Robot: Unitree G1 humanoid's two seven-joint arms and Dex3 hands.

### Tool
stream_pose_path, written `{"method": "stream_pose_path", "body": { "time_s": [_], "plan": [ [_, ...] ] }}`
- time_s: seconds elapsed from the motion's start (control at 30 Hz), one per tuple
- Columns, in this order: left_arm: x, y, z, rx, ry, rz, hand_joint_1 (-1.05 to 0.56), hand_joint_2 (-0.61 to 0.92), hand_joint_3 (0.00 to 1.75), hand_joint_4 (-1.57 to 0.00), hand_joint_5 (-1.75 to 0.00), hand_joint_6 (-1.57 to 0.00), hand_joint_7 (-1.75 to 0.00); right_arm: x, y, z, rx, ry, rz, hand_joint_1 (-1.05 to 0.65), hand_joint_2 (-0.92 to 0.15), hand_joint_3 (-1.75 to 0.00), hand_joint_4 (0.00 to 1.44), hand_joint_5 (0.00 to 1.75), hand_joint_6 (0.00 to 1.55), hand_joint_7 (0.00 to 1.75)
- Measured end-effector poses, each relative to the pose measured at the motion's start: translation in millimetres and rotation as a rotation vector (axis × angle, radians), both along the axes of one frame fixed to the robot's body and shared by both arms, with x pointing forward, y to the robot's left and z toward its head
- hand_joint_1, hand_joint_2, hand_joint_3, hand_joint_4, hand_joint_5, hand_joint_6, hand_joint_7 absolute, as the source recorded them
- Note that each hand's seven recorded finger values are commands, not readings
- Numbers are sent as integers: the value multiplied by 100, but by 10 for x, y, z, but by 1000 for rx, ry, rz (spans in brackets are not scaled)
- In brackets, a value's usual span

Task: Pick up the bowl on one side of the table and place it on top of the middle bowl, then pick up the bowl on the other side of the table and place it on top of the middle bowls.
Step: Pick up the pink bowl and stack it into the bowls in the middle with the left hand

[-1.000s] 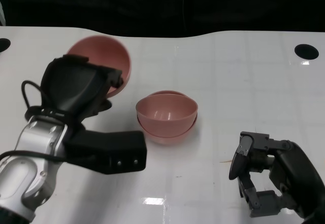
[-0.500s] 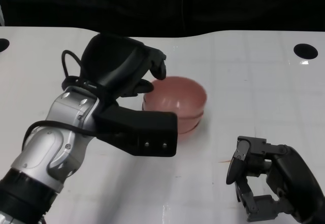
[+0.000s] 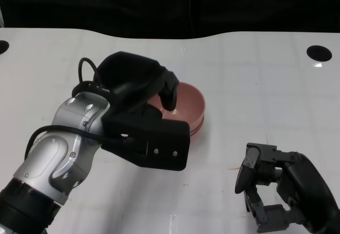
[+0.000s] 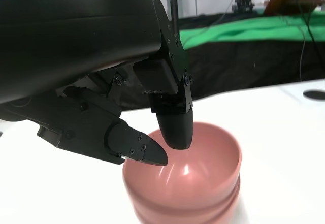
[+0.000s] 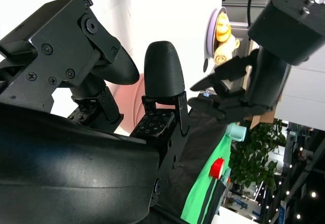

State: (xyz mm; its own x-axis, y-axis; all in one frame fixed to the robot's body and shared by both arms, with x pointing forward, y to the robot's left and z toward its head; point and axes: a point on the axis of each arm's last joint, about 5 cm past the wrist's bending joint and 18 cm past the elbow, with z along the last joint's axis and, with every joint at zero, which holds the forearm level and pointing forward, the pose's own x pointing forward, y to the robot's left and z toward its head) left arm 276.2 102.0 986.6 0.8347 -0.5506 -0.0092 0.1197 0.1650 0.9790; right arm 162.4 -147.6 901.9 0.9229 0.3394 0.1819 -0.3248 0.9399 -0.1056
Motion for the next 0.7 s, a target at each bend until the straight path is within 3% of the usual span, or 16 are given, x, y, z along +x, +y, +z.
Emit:
{"method": "stream_pose_path", "body": {
  "time_s": [0.13,0.2,0.3,0.37,0.43,0.6,0.7],
  "plan": [
    [-28,26,-70,-1,27,-3,-30,92,3,-78,-150,-112,-26,0,-1,-1,0,2,0,-6,-33,-150,92,175,84,146],
    [-40,45,-101,-9,42,-1,-28,92,8,-78,-141,-113,-30,0,-2,-1,-1,2,-1,-6,-33,-150,92,175,84,147],
    [-65,73,-89,-36,43,0,-28,92,16,-75,-138,-104,-30,0,-4,-1,-1,2,-2,-6,-33,-149,92,175,84,147],
    [-94,88,-56,-61,24,-4,-28,92,16,-69,-155,-95,-26,0,-4,-1,-1,2,-1,-6,-33,-149,92,175,85,147],
    [-134,110,-29,-87,0,-8,-29,92,15,-63,-159,-87,-20,-1,-5,-2,-1,4,-2,-6,-33,-149,92,175,85,146],
    [-251,211,-5,-152,-24,-1,-31,92,10,-70,-112,-82,-8,-1,-6,-1,0,3,1,-5,-33,-150,92,175,84,146],
    [-343,300,-2,-193,-30,15,-30,92,10,-73,-104,-84,-8,-1,-7,-2,1,3,7,-6,-33,-150,91,175,84,143]
  ]
}}
